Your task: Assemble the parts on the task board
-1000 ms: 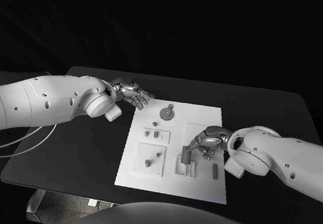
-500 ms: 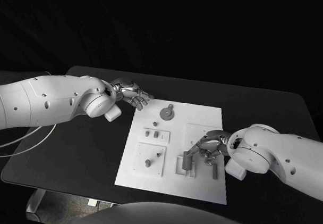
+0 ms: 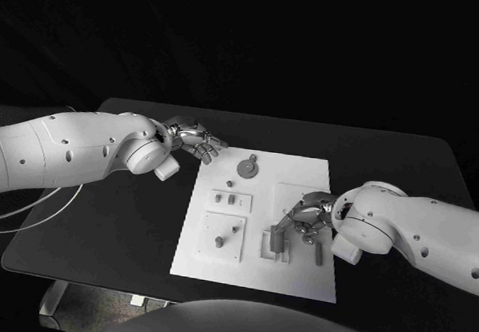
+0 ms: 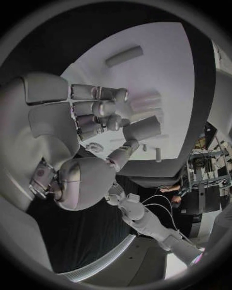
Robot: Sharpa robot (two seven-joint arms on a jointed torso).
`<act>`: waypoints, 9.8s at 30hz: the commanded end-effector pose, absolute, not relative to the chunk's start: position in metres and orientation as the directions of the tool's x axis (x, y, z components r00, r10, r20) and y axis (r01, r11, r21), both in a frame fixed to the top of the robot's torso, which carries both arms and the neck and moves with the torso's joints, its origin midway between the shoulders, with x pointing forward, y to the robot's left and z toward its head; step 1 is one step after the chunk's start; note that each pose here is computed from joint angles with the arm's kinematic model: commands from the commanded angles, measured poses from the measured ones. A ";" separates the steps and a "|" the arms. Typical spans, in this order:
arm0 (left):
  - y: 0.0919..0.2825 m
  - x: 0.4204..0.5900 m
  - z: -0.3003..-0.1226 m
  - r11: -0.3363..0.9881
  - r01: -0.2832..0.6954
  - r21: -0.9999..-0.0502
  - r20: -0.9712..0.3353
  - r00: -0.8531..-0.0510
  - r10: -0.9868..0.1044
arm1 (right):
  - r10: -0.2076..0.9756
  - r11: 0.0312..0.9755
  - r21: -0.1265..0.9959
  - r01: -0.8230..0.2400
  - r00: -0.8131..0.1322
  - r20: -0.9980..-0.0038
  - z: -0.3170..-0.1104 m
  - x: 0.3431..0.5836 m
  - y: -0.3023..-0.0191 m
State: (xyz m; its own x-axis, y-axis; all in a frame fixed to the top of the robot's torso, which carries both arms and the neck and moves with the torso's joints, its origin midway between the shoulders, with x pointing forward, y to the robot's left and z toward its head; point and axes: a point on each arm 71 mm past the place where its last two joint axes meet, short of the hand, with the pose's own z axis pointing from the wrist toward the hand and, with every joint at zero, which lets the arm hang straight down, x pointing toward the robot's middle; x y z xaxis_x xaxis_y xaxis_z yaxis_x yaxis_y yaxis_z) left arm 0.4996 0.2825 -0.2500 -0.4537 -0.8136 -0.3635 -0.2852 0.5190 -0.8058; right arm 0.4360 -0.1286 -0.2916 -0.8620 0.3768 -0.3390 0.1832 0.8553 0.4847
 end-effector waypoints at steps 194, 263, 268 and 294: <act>0.282 0.499 -0.251 0.554 -0.267 -0.789 -0.382 -0.493 -0.782 | -0.051 0.987 0.087 -0.134 -0.779 -0.625 -0.327 0.411 -0.187; 0.281 0.497 -0.253 0.568 -0.279 -0.774 -0.379 -0.515 -0.769 | 0.437 0.867 0.422 0.265 -0.811 -0.389 -0.320 0.409 -0.161; 0.282 0.497 -0.253 0.569 -0.281 -0.773 -0.380 -0.514 -0.769 | 0.416 0.879 0.418 0.230 -0.797 -0.437 -0.319 0.411 -0.164; 0.283 0.496 -0.253 0.571 -0.282 -0.771 -0.380 -0.516 -0.767 | 0.093 0.906 0.368 -0.210 -0.749 -0.655 -0.307 0.398 -0.154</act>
State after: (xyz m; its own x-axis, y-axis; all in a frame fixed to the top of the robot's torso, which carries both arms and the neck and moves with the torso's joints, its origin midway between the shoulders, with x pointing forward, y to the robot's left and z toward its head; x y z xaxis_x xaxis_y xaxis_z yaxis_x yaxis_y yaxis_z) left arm 0.4965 0.2856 -0.2541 -0.5016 -0.7748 -0.3848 -0.2905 0.5698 -0.7687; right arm 0.3985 -0.1601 -0.3102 -0.7882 0.2398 -0.5668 -0.0397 0.8992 0.4357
